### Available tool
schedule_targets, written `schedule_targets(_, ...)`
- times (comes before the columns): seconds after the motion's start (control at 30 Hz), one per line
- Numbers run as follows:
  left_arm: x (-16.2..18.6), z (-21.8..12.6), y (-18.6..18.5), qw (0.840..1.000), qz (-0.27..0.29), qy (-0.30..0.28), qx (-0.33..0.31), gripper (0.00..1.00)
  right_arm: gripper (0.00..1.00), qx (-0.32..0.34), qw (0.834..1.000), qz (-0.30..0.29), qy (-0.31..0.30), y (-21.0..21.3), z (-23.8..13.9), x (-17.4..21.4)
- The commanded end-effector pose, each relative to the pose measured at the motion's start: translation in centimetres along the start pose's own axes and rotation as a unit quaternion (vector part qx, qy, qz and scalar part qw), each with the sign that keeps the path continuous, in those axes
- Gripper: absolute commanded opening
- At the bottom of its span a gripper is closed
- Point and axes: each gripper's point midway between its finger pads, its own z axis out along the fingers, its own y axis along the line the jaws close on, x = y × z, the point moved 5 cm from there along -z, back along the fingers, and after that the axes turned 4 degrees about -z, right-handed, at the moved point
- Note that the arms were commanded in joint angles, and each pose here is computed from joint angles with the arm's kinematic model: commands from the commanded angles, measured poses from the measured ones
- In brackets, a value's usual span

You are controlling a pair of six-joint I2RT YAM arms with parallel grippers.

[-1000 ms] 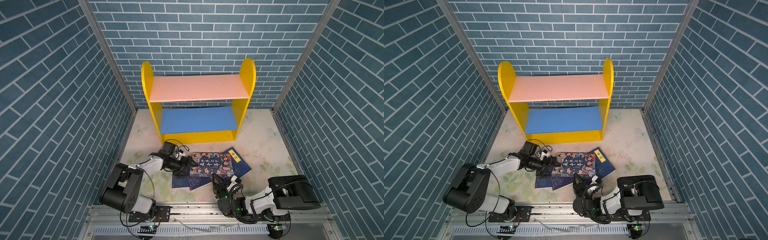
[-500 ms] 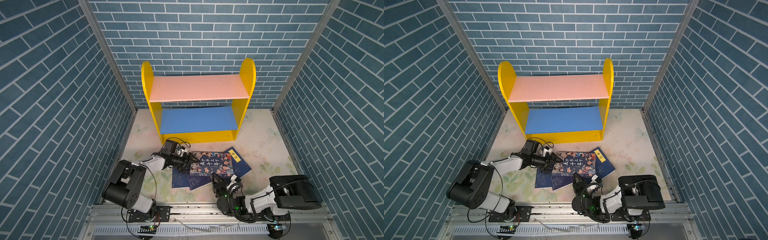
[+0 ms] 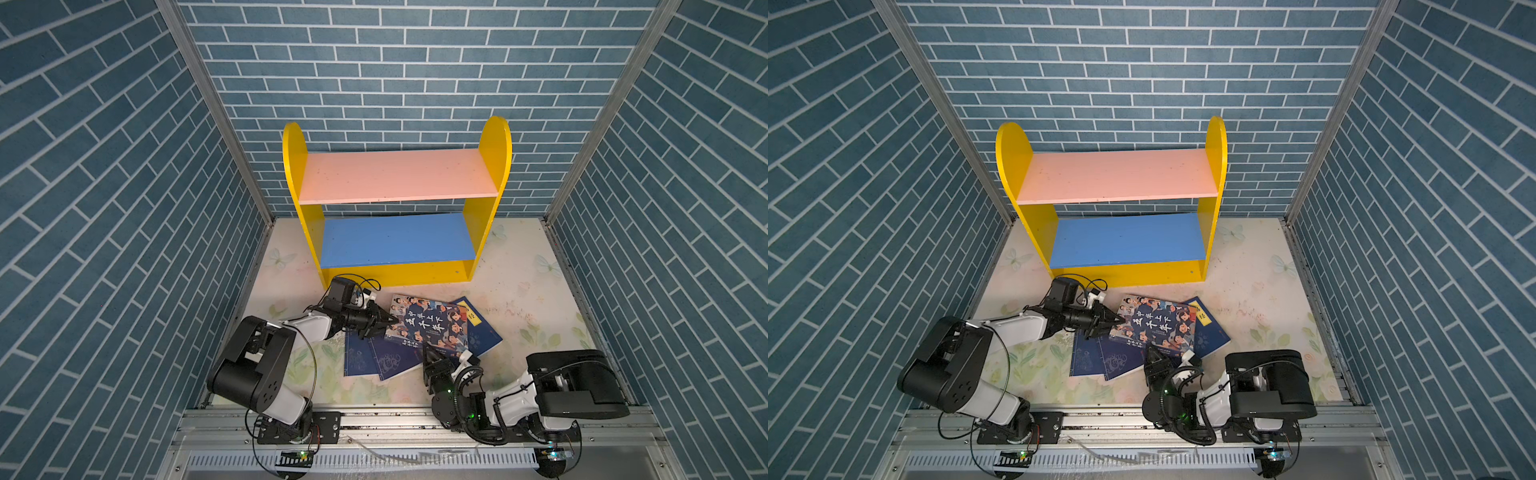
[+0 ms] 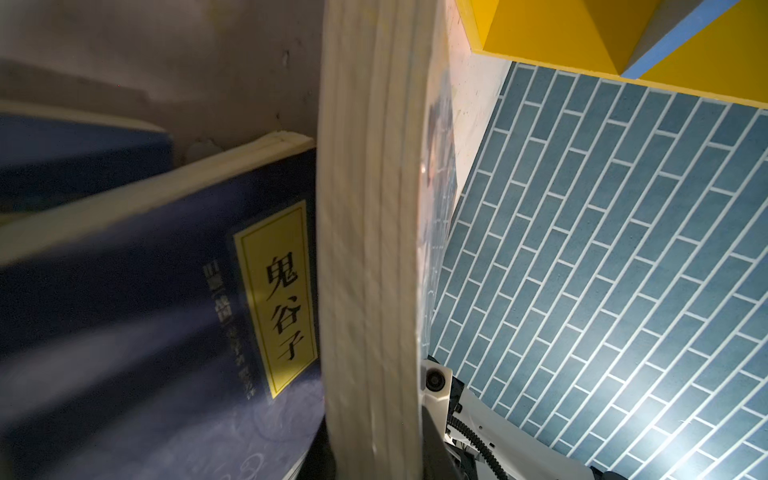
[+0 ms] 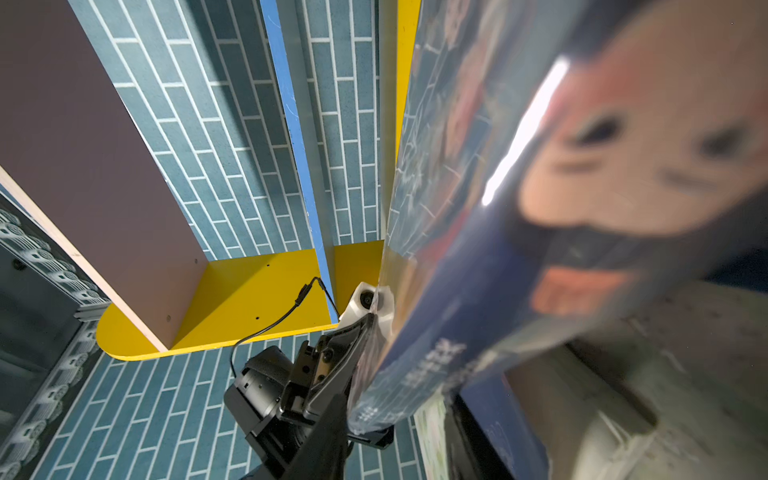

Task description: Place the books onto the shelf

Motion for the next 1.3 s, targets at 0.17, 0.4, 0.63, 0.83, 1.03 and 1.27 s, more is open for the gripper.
schedule_targets(0.17,1.0,-0.2,-0.8,1.000,0.002,0.021,0.014,0.00,0.56,-0.001,1.000,0.010,-0.014,1.3,-0.4,-0.8)
schedule_targets(0.4,1.5,-0.7,-1.8,0.999,0.000,0.025,0.030,0.00,0.60,0.012,1.000,0.009,-0.021,0.9,-0.2,-1.5)
schedule_targets(0.63,1.7,-0.8,-2.3,0.999,-0.001,0.036,0.036,0.00,0.64,0.020,1.000,0.008,-0.018,0.7,-0.2,-1.4)
schedule_targets(0.83,2.6,-1.4,-3.2,0.998,0.011,0.040,0.050,0.00,0.66,0.026,0.999,0.013,-0.023,0.3,0.5,-2.1)
schedule_targets(1.03,3.6,-2.0,-2.9,0.998,0.019,0.042,0.043,0.00,0.67,0.021,0.999,0.019,-0.038,0.4,1.3,-2.6)
schedule_targets(1.27,4.2,-2.2,-2.4,0.998,0.017,0.041,0.036,0.00,0.66,0.018,0.999,0.028,-0.040,0.0,2.3,-2.9)
